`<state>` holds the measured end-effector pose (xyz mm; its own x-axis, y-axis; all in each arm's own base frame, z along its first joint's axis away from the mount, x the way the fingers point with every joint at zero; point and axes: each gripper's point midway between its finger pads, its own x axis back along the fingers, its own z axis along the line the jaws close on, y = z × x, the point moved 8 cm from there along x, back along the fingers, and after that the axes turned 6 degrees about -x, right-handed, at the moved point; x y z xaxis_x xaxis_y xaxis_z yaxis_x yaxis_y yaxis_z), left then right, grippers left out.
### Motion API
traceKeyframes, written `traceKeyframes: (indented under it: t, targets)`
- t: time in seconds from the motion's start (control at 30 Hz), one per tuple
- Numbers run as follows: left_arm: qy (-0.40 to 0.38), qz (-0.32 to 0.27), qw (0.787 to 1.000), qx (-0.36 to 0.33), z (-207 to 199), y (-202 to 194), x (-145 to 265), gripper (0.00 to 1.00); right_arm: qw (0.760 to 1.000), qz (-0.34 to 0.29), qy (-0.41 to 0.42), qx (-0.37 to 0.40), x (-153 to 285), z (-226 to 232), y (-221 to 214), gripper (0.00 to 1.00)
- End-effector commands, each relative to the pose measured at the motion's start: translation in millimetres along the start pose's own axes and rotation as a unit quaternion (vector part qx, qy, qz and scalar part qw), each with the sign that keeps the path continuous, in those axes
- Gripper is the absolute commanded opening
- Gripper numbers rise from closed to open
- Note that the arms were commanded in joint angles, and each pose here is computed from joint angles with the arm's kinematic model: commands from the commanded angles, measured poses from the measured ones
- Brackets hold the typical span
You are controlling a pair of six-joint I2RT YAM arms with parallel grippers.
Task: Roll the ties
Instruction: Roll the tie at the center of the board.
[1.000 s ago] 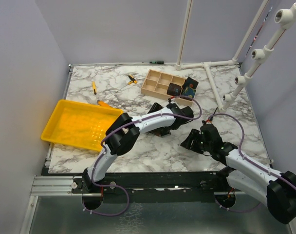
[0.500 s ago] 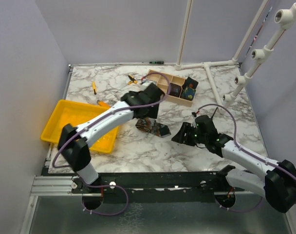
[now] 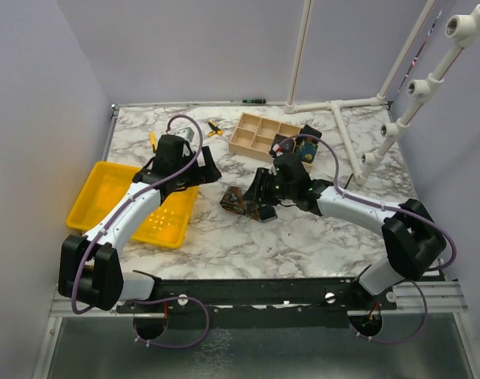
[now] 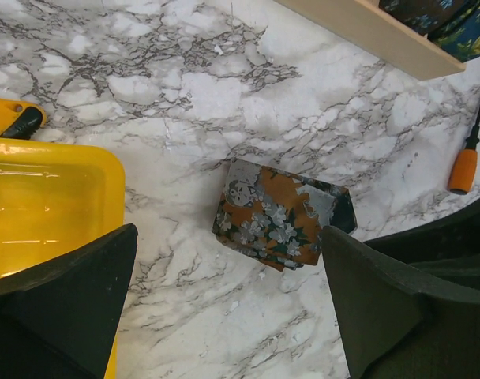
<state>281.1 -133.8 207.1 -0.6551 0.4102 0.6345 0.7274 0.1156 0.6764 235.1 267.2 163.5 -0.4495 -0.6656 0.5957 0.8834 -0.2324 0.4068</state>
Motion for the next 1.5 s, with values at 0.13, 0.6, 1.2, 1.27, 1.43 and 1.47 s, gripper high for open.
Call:
traceKeyframes:
  t: [0.13,0.6,1.2,1.27,1.43,1.47]
  targets:
    - [-0.057,-0.02,0.998,0.013,1,0,1,0.99,1.0,0.006,-0.007,-0.005,-35,13,15,0.45]
    - [-0.093,0.053,0.994,0.01,9,-26,-29,0.96,0.994,0.028,-0.098,-0.028,-39,-43,-11,0.4]
    - [-0.202,0.114,0.972,-0.048,-4,-42,-77,0.98,0.995,0.034,-0.084,-0.035,-35,-60,-10,0.41]
    - [-0.211,0.119,0.968,-0.06,-7,-45,-82,0.98,0.995,0.038,-0.084,-0.039,-35,-63,-10,0.41]
    - [-0.213,0.128,0.966,-0.078,-11,-50,-94,0.98,0.995,0.04,-0.083,-0.047,-32,-71,-8,0.41]
    - [-0.211,0.133,0.965,-0.076,-10,-52,-96,0.97,0.995,0.04,-0.084,-0.046,-31,-72,-8,0.41]
